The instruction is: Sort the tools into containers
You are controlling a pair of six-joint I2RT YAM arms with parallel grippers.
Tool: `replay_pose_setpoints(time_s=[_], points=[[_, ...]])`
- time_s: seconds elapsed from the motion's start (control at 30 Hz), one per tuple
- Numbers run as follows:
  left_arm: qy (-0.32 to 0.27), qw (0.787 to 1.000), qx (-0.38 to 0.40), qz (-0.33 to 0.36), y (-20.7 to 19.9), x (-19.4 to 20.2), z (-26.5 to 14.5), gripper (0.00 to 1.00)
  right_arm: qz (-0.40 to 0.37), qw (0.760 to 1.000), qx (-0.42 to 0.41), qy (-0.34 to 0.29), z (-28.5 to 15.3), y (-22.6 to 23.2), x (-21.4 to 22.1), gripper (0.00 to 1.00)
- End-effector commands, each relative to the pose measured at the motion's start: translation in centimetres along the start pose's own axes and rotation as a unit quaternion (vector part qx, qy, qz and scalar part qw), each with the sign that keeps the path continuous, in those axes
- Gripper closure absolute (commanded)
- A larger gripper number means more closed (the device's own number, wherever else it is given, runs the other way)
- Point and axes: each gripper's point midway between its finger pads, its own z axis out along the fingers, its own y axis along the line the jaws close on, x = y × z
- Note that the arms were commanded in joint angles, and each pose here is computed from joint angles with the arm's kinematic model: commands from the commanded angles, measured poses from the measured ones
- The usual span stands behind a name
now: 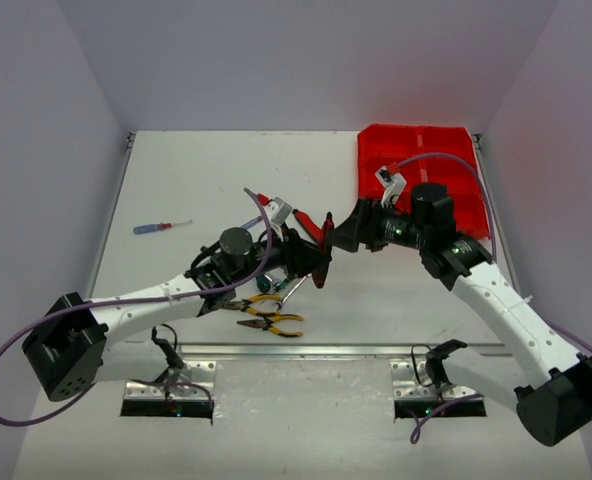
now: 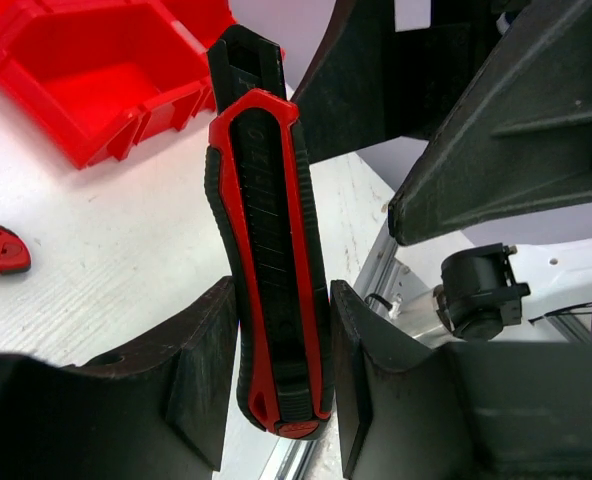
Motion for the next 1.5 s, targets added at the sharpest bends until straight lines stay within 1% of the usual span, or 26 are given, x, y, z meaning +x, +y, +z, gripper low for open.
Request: replay_pose_setpoints(time_s=[0.0,0.03,0.1,0.23,0.27,0.33,0.37,0.43,0.5,0.6,0.67,0.73,0.77,0.8,0.83,0.9,0.93,0.97,1.0,1.03,1.07,1.17,1.23,1.33,1.43,1.47], points=[[-0.027,0.999,0.04,0.016,-2.2,-2.2,1.0,1.0,-0.019,0.999,-0.003,-0.026,0.4,0.4,-1.4,0.19],[-0.027,0.998,0.044,0.019,-2.4,-2.3,1.1,1.0,-0.019,0.999,-0.001,-0.027,0.6,0.3,-1.5,0.25],[-0.026,0.998,0.051,0.026,-3.1,-2.1,1.3,1.0,-0.021,0.999,0.005,-0.025,1.0,0.0,-1.5,0.34],[-0.03,0.998,0.049,0.035,-3.8,-2.5,1.6,1.0,-0.019,0.999,0.026,-0.018,2.1,-1.1,-1.1,0.62],[-0.033,0.998,0.046,0.036,-3.7,-2.6,1.6,0.99,-0.017,0.999,0.029,-0.017,2.3,-1.3,-1.0,0.66],[-0.035,0.998,0.04,0.038,-3.5,-2.6,1.7,0.98,-0.016,0.999,0.027,-0.019,2.4,-1.4,-0.8,0.68],[-0.034,0.998,0.039,0.04,-3.4,-2.6,1.7,0.97,-0.016,0.999,0.021,-0.02,2.5,-1.2,-0.8,0.73],[-0.037,0.998,0.035,0.045,-3.2,-2.7,1.7,0.96,-0.011,1.0,0.012,-0.015,2.6,-1.1,-0.5,0.84],[-0.035,0.998,0.021,0.047,-2.7,-2.6,2.0,0.96,-0.012,1.0,0.003,-0.013,2.7,-0.8,-0.5,1.0],[-0.029,0.998,-0.03,0.047,-1.0,-3.1,2.8,0.94,-0.012,1.0,0.004,-0.02,2.6,-0.7,-0.8,1.0],[-0.015,0.995,-0.085,0.046,0.7,-3.5,3.3,0.84,-0.016,0.999,0.021,-0.035,2.5,-1.0,-1.5,1.0],[-0.003,0.991,-0.129,0.047,2.2,-3.3,3.2,0.64,-0.021,0.997,0.048,-0.055,2.3,-1.6,-2.7,1.0],[0.001,0.988,-0.147,0.047,2.7,-3.3,3.0,0.49,-0.024,0.996,0.059,-0.064,2.1,-1.8,-3.2,1.0],[0.001,0.986,-0.163,0.045,3.1,-3.6,2.7,0.29,-0.027,0.995,0.069,-0.074,2.0,-1.9,-3.9,1.0],[0.0,0.981,-0.187,0.043,3.7,-3.7,2.1,0.19,-0.032,0.993,0.08,-0.083,1.9,-2.2,-4.5,1.0],[-0.003,0.97,-0.242,0.032,5.0,-4.1,0.5,0.05,-0.042,0.991,0.089,-0.094,1.7,-2.5,-5.8,1.0],[-0.006,0.96,-0.278,0.024,5.8,-4.4,-0.7,0.02,-0.045,0.99,0.096,-0.097,1.7,-2.7,-6.3,1.0],[-0.014,0.948,-0.317,0.014,6.5,-4.9,-2.1,0.0,-0.047,0.988,0.104,-0.101,1.5,-3.1,-6.8,1.0],[-0.043,0.932,-0.36,-0.004,7.3,-6.0,-4.0,0.0,-0.047,0.987,0.113,-0.108,1.3,-3.6,-7.4,1.0],[-0.034,0.916,-0.399,-0.011,8.2,-5.3,-5.8,0.0,-0.048,0.985,0.124,-0.114,1.1,-4.3,-7.9,1.0],[-0.054,0.9,-0.432,-0.024,9.1,-5.5,-7.3,0.0,-0.044,0.982,0.136,-0.123,0.7,-5.1,-8.8,1.0],[-0.076,0.884,-0.46,-0.042,9.2,-5.7,-10.7,0.0,-0.034,0.975,0.163,-0.144,-0.2,-7.2,-10.8,1.0],[-0.093,0.878,-0.465,-0.062,8.4,-6.4,-12.9,0.0,-0.032,0.961,0.215,-0.17,-1.3,-10.3,-13.8,1.0],[-0.091,0.875,-0.47,-0.071,7.2,-7.3,-15.4,0.0,-0.038,0.938,0.289,-0.188,-2.5,-14.3,-16.8,1.0],[-0.09,0.886,-0.452,-0.05,5.2,-8.9,-18.2,0.0,-0.01,0.892,0.386,-0.236,-5.0,-20.5,-21.9,1.0],[-0.09,0.89,-0.444,-0.04,4.8,-9.4,-18.5,0.0,-0.007,0.878,0.401,-0.261,-6.5,-21.4,-24.3,1.0]])
